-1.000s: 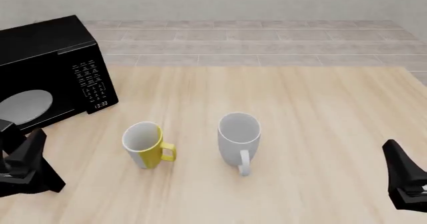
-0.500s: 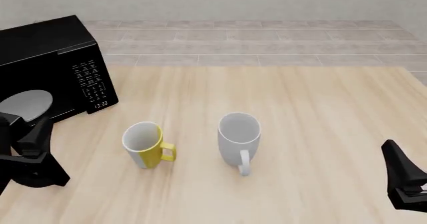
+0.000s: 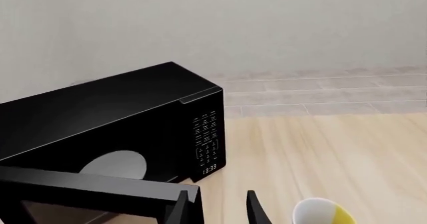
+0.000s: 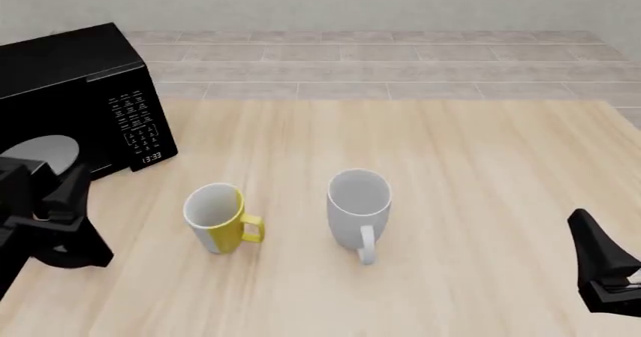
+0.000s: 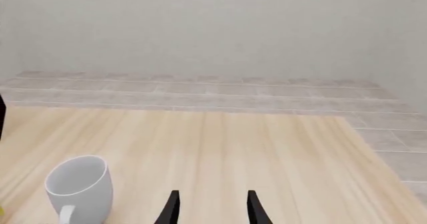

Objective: Close the microwave.

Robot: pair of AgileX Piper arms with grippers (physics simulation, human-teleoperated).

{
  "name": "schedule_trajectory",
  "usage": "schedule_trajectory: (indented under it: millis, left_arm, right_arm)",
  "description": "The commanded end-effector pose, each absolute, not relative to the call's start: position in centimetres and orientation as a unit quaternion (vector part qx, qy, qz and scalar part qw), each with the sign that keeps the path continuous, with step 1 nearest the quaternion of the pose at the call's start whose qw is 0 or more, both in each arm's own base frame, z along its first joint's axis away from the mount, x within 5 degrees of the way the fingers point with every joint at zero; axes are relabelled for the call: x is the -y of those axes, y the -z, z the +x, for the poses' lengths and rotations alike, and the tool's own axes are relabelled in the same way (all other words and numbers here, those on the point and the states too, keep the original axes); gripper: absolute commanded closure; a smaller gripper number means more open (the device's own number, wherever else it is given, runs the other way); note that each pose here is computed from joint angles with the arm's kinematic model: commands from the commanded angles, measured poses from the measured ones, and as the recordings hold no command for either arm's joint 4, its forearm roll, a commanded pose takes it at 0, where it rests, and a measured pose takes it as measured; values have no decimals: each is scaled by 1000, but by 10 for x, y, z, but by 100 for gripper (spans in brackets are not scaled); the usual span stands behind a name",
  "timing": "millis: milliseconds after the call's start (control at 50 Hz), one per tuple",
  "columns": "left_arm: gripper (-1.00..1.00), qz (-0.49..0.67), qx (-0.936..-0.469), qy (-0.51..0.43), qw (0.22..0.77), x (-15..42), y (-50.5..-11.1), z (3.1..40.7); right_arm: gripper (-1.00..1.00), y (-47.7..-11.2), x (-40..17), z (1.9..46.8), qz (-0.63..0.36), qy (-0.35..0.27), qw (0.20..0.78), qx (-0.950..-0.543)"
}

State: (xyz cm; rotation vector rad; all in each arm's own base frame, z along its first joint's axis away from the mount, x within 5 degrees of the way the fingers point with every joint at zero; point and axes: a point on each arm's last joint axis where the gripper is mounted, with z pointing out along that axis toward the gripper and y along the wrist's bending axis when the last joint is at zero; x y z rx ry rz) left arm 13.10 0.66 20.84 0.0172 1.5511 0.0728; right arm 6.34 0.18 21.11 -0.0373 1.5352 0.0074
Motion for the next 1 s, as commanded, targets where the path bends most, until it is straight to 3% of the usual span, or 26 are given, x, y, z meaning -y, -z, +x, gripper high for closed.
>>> schedule_trajectory:
  millis: [20, 1000]
  left_arm:
    - [-100, -22, -732, -53, 679, -15, -191, 140]
    - [-100, -24, -736, -65, 674, -20, -180, 151]
  right_arm:
    - [-100, -211, -2, 64, -15, -8, 718, -695]
    - [-100, -212, -3, 66, -25, -3, 720, -694]
